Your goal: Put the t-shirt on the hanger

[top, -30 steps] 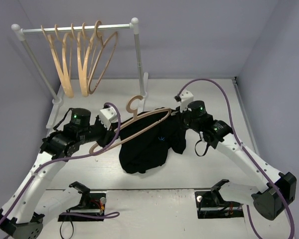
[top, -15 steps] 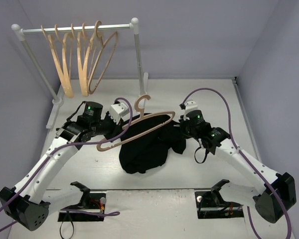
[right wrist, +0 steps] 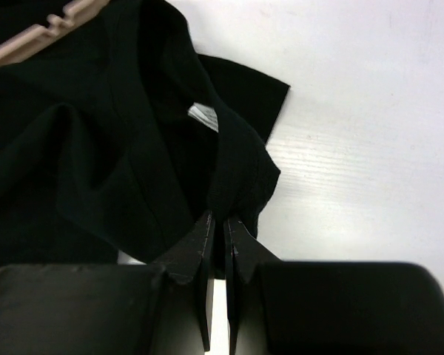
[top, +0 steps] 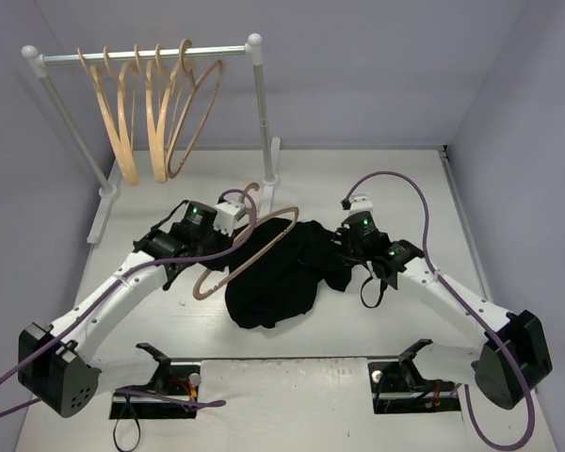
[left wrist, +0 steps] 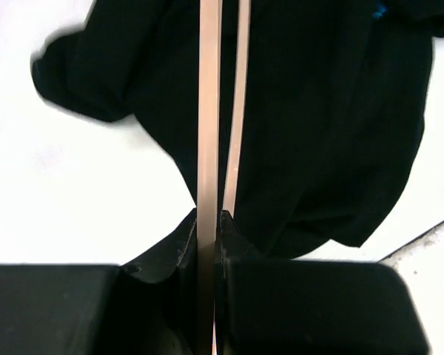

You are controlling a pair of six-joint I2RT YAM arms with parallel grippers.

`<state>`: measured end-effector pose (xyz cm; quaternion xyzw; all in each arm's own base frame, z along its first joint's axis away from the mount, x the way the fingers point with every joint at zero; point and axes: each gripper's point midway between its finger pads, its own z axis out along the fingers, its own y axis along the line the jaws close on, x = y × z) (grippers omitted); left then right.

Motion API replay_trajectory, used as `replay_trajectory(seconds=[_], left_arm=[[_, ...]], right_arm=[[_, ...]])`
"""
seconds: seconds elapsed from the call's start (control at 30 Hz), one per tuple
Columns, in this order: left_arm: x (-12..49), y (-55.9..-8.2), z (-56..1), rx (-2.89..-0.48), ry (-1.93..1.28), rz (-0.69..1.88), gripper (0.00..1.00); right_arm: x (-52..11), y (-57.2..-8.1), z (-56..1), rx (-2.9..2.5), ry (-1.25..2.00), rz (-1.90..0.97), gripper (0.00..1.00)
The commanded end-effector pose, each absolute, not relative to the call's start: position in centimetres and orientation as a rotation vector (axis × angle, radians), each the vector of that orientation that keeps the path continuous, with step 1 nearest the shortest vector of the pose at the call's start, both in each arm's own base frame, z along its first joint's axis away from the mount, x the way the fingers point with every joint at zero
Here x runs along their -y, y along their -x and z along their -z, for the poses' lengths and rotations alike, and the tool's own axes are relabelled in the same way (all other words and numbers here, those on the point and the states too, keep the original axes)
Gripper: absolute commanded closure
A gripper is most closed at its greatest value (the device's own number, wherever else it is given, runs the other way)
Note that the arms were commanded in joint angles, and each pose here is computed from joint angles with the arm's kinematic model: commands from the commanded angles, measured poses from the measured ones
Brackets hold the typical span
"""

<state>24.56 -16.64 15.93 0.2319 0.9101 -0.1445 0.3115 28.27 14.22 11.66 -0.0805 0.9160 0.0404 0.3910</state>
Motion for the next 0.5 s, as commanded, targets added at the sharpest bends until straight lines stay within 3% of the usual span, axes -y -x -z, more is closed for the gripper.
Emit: replay_trajectory(seconds=[0.0, 0.23, 0.47], left_arm=[[14.1, -22.5, -16.6, -2.412, -0.271, 0.348, 1.00], [12.4, -18.6, -16.9, -2.393, -0.050, 0.444, 1.00], [12.4, -17.6, -22.6, -2.175, -0.206, 0.531, 1.00]], right_arm=[[-14.5, -32.2, -14.2, -2.245, 0.185, -0.036, 1.00], [-15.9, -38.6, -16.9, -2.178, 0.307, 0.036, 1.00], [-22.2, -42.2, -21.0, -2.032, 0.609, -0.171, 1.00]])
